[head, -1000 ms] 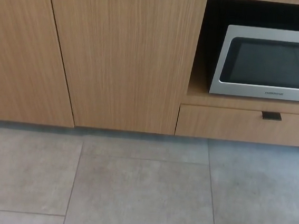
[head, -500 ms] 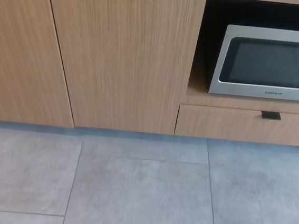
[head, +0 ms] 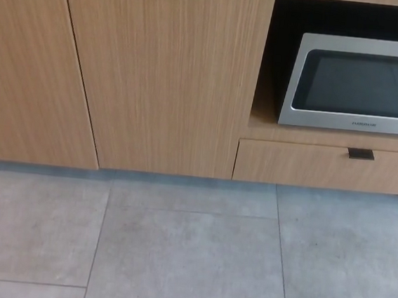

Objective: Walk towards the tissue paper container and pull out a piece of tissue paper and use it to wipe the plate

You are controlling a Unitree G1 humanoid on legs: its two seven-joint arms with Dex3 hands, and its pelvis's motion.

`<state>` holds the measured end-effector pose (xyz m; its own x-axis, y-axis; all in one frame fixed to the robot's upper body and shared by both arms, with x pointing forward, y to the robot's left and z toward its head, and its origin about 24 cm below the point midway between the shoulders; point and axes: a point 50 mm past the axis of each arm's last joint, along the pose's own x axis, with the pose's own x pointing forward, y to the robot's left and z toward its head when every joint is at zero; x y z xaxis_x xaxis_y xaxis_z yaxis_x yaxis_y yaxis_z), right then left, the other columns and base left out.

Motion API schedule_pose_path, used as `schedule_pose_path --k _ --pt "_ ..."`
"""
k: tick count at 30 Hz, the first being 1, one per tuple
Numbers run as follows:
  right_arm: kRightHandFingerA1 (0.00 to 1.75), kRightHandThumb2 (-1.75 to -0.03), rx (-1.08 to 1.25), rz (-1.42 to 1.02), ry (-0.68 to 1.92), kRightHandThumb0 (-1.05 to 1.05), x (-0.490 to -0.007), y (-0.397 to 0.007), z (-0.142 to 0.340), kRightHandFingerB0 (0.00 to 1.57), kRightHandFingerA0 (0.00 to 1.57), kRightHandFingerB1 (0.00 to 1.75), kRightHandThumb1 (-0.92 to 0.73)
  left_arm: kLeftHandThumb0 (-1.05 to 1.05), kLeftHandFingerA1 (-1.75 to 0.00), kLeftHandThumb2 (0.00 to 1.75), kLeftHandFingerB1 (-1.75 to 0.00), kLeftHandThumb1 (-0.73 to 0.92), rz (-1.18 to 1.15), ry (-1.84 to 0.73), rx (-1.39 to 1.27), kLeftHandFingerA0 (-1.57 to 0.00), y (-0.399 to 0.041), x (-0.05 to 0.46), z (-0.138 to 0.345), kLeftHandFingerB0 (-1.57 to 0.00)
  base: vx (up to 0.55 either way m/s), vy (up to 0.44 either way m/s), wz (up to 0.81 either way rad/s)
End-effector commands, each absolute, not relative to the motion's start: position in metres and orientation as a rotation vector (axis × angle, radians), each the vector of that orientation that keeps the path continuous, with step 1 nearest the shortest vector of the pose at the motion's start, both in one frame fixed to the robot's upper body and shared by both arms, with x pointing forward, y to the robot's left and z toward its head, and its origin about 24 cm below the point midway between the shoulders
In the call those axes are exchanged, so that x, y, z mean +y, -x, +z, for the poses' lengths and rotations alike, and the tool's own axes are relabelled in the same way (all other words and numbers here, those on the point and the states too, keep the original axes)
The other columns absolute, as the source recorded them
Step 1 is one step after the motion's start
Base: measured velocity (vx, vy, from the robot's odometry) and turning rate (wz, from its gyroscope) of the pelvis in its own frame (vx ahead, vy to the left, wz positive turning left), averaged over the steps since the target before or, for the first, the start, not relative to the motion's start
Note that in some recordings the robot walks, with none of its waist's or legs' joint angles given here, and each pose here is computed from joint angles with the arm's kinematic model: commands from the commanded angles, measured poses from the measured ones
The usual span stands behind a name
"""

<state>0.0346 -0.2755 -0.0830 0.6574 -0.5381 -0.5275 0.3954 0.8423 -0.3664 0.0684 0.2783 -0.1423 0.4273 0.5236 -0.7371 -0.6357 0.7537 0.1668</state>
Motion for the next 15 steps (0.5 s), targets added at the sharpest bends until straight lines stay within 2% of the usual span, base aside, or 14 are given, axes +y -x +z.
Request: schedule_pose_path --k 1,3,5,10,11,15 --pt "0.69 -1.05 0.641 -0.555 0.246 0.01 -0.2814 -0.0359 -0.0792 0.74 0.94 0.54 -0.52 -0.08 -1.12 1.09 -0.92 0.45 0.758 0.136 0.771 -1.08 -0.0717 0.2845 -0.1359 -0.96 0.0 0.0 0.0" --pt "0.7 -1.05 0.637 -0.559 0.239 0.01 -0.2813 -0.0366 -0.079 0.74 0.94 0.54 -0.52 -0.08 -1.14 1.08 -0.92 0.46 0.756 0.132 0.774 -1.07 -0.0723 0.2845 -0.1359 -0.95 0.0 0.0 0.0" --pt "0.71 -1.04 0.629 -0.559 0.229 0.0 -0.2809 -0.0379 -0.0783 0.73 0.93 0.54 -0.53 -0.07 -1.09 1.08 -0.9 0.48 0.751 0.134 0.784 -1.06 -0.0722 0.2845 -0.1365 -0.92 0.0 0.0 0.0" --pt "0.69 -1.01 0.628 -0.548 0.243 -0.01 -0.2777 -0.0394 -0.0749 0.72 0.91 0.54 -0.55 -0.07 -1.12 1.09 -0.94 0.48 0.755 0.144 0.787 -1.13 -0.0704 0.2846 -0.1373 -0.97 0.0 0.0 0.0" --pt "0.71 -1.0 0.628 -0.548 0.246 -0.01 -0.277 -0.04 -0.0744 0.72 0.92 0.54 -0.55 -0.07 -1.1 1.09 -0.89 0.5 0.749 0.119 0.8 -1.07 -0.0701 0.2845 -0.1377 -0.94 0.0 0.0 0.0" --pt "0.7 -1.05 0.624 -0.542 0.254 -0.02 -0.2783 -0.0417 -0.0753 0.72 0.93 0.54 -0.55 -0.07 -1.11 1.08 -0.89 0.5 0.749 0.139 0.796 -1.08 -0.0704 0.2848 -0.1381 -0.94 0.05 -0.014 0.04"
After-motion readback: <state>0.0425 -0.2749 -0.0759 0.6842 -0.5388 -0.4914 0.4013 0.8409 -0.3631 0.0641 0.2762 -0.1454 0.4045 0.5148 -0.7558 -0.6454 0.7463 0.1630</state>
